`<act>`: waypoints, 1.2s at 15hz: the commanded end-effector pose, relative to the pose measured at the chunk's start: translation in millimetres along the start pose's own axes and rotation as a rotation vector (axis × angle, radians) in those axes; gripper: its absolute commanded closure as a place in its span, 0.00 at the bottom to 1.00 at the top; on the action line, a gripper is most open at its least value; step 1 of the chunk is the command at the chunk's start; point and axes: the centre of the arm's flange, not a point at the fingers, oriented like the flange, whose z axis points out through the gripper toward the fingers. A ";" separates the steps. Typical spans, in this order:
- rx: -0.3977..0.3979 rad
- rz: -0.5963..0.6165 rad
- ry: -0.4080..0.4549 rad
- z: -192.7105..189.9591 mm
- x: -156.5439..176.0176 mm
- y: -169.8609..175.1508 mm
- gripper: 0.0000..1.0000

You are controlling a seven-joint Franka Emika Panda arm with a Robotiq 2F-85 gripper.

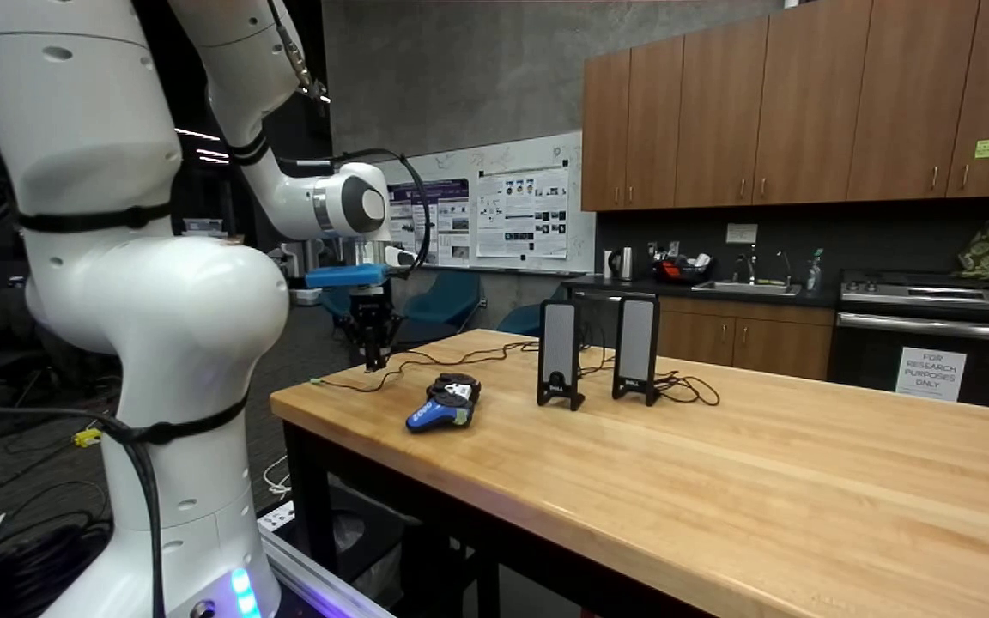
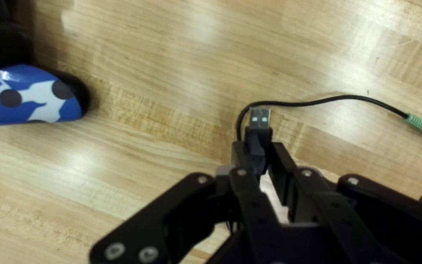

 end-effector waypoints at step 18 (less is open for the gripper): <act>-0.040 0.161 -0.142 -11.3 -68.4 39.8 0.95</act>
